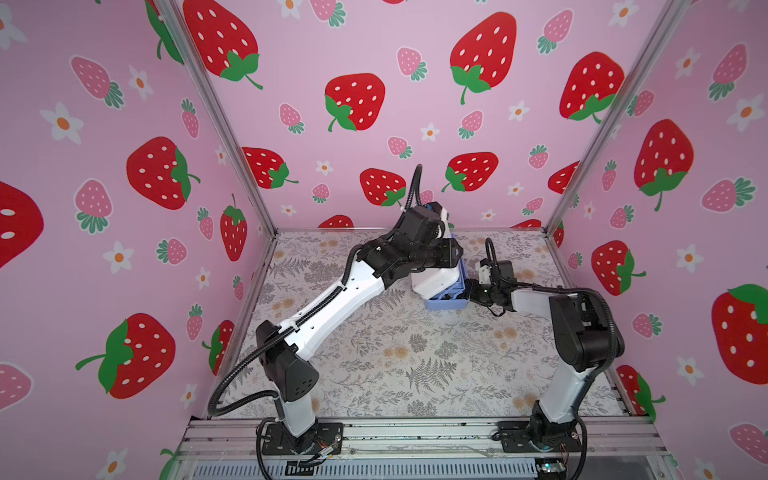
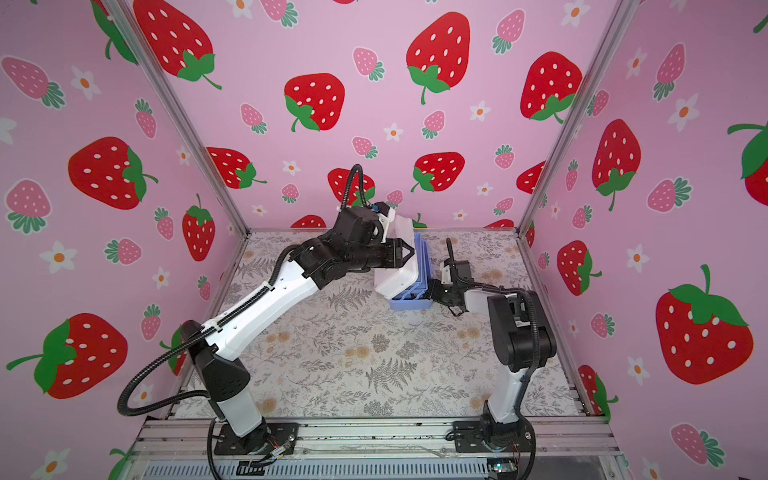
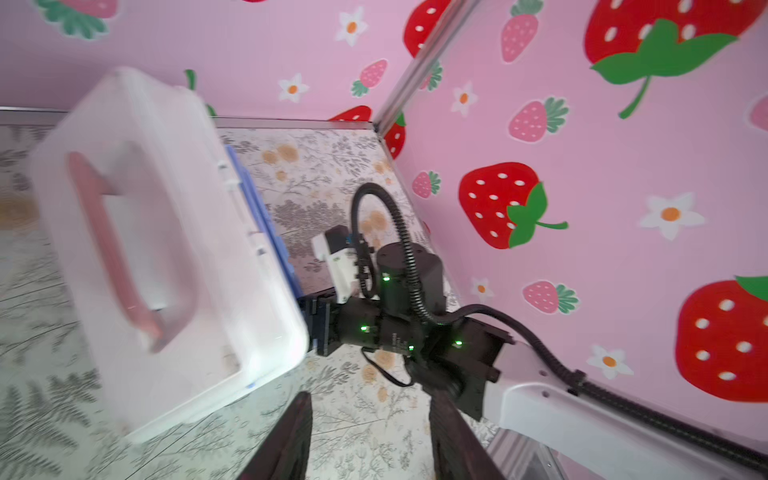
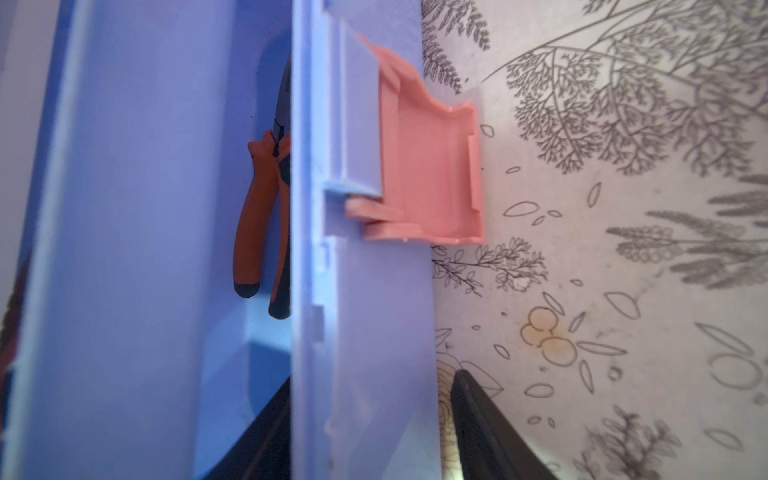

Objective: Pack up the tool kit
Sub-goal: 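Swing the white lid down with the left gripper while the right steadies the box, then release the box with the right gripper while the left holds the lid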

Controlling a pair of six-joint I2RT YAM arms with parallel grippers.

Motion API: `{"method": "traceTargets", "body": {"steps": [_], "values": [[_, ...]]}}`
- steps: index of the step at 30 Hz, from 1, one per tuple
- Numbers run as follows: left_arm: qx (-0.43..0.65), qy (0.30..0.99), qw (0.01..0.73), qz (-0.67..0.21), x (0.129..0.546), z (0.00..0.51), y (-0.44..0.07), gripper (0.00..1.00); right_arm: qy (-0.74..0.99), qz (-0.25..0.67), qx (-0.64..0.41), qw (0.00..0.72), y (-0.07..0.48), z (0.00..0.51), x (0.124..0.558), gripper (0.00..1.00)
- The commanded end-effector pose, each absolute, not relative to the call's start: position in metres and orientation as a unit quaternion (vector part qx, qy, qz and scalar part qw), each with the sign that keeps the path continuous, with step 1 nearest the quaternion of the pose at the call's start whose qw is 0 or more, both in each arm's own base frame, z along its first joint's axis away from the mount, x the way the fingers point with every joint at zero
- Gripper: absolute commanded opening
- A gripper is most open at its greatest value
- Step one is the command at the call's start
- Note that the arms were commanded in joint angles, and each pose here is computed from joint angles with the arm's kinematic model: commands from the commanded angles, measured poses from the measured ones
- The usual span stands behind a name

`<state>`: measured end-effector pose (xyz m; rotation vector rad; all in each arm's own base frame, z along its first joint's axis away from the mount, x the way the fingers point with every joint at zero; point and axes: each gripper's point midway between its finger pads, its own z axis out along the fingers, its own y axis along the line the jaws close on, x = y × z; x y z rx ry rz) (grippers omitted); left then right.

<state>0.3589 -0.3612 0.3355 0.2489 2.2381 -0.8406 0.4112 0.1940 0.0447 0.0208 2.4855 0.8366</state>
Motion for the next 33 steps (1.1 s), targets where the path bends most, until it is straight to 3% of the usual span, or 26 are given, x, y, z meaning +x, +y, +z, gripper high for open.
{"method": "traceTargets", "body": {"steps": [1, 6, 18, 22, 33], "values": [[0.029, 0.91, 0.342, -0.234, 0.381, 0.277, -0.319, 0.49, 0.921, 0.292, 0.015, 0.257, 0.188, 0.044, 0.406, 0.59], [0.022, 0.926, 0.292, -0.238, 0.39, 0.233, -0.327, 0.48, 0.92, 0.294, 0.016, 0.258, 0.187, 0.046, 0.405, 0.6], [0.047, 0.929, 0.268, -0.249, 0.415, 0.209, -0.375, 0.47, 0.919, 0.296, 0.019, 0.262, 0.185, 0.05, 0.406, 0.62], [0.048, 0.932, 0.271, -0.237, 0.414, 0.208, -0.367, 0.47, 0.914, 0.284, 0.028, 0.289, 0.174, 0.066, 0.408, 0.67], [0.025, 0.934, 0.282, -0.218, 0.411, 0.216, -0.329, 0.46, 0.868, 0.271, 0.067, 0.41, 0.119, 0.155, 0.405, 0.7]]}}
